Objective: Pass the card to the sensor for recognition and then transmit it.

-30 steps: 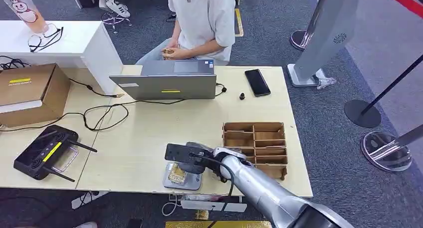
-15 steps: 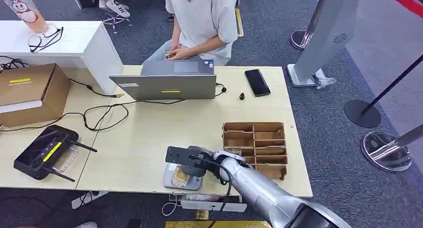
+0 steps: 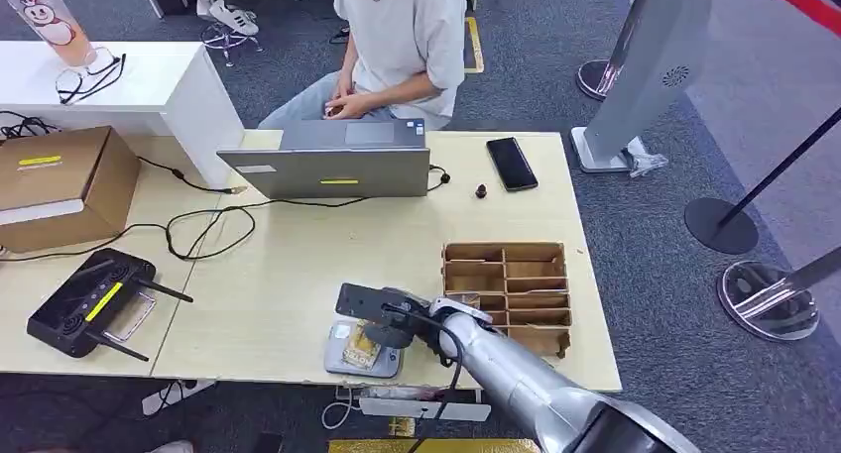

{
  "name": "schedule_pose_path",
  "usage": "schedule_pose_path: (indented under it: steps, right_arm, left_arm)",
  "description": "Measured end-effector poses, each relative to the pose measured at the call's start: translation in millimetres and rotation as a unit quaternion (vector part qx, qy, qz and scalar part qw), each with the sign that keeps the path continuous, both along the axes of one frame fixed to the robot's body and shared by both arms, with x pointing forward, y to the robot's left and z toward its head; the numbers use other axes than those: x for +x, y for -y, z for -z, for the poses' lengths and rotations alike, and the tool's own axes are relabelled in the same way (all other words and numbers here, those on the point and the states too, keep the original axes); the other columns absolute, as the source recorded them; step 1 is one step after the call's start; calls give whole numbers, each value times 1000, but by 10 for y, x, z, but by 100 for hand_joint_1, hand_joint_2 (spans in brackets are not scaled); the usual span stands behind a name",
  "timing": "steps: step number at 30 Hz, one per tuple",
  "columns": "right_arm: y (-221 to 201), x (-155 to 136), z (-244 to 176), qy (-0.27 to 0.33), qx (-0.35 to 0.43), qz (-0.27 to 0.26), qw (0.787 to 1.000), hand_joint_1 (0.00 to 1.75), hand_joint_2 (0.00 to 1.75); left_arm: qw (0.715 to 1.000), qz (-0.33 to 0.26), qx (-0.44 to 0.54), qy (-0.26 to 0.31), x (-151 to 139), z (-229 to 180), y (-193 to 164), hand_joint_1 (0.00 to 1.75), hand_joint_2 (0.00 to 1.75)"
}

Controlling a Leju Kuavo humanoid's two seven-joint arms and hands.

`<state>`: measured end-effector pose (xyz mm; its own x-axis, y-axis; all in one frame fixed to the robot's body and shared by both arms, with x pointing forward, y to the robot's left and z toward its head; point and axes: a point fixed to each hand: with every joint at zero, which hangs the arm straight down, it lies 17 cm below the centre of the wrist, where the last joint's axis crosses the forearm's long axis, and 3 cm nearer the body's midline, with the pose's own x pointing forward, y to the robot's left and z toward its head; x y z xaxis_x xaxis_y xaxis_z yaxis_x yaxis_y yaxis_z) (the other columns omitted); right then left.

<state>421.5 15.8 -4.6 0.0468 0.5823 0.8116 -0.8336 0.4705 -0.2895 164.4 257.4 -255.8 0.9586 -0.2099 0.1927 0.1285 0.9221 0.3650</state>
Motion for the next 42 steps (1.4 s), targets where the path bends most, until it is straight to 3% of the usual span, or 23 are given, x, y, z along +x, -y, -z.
schedule_pose_path:
  steps: [42]
  right_arm:
    - [46, 44, 14, 0, 4, 14, 1000, 175, 175]
  left_arm:
    - [1000, 4, 2, 1, 10, -5, 3, 0, 0]
